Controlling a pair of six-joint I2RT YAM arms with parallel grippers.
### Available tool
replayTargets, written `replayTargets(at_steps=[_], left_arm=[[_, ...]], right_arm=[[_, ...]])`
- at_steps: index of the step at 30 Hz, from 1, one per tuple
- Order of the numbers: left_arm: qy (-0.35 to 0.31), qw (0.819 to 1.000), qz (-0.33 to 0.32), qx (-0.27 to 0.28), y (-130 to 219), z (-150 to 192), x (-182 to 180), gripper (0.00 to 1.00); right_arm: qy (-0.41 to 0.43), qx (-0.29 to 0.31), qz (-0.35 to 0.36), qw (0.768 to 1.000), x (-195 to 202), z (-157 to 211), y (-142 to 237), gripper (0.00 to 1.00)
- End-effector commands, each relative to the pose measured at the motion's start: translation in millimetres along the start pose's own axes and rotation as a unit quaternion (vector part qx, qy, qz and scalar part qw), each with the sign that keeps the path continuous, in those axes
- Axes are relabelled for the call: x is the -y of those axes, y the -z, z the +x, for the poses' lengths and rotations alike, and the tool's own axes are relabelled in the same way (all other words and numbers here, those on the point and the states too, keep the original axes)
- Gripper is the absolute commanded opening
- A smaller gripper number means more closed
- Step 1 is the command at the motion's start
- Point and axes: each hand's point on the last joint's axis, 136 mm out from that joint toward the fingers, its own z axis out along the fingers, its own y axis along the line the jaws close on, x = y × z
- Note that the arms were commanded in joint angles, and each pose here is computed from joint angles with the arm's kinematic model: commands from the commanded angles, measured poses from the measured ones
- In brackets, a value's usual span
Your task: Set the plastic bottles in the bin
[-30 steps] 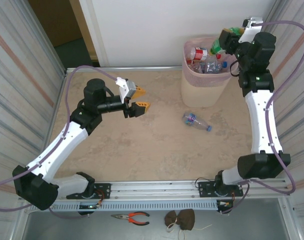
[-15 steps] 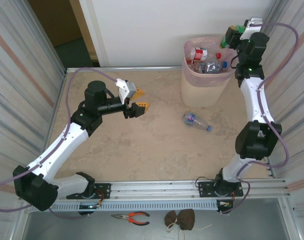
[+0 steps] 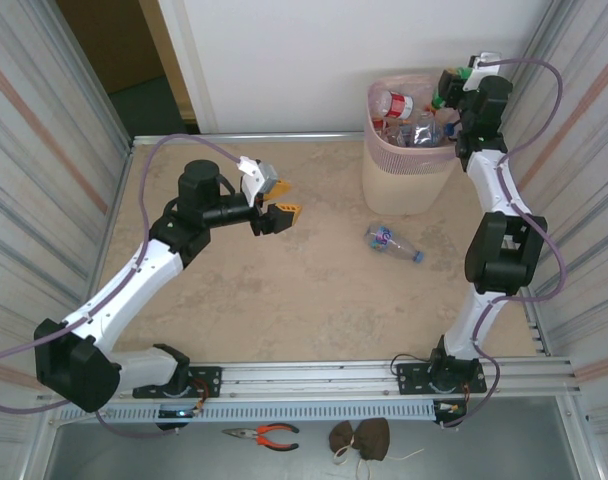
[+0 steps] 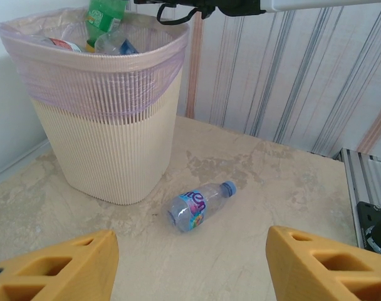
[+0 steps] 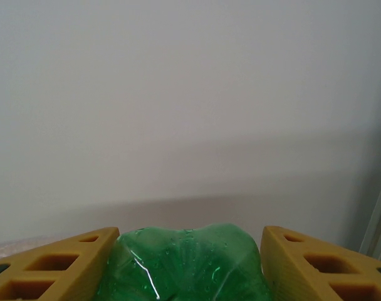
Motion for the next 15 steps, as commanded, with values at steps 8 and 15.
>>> replayTargets(at_steps=[8,15], left_arm=[[-0.007,1.0,-0.002,0.022,7,-20,5,0.63],[-0.007,1.0,0.005,0.03,12,-24,12,0.63]], right_arm=[[0.049,0.031,0.007,0.998,-14,-25,15,0.71],[0.051,0.047,0.001,0.998,-24,-71,58,0.74]])
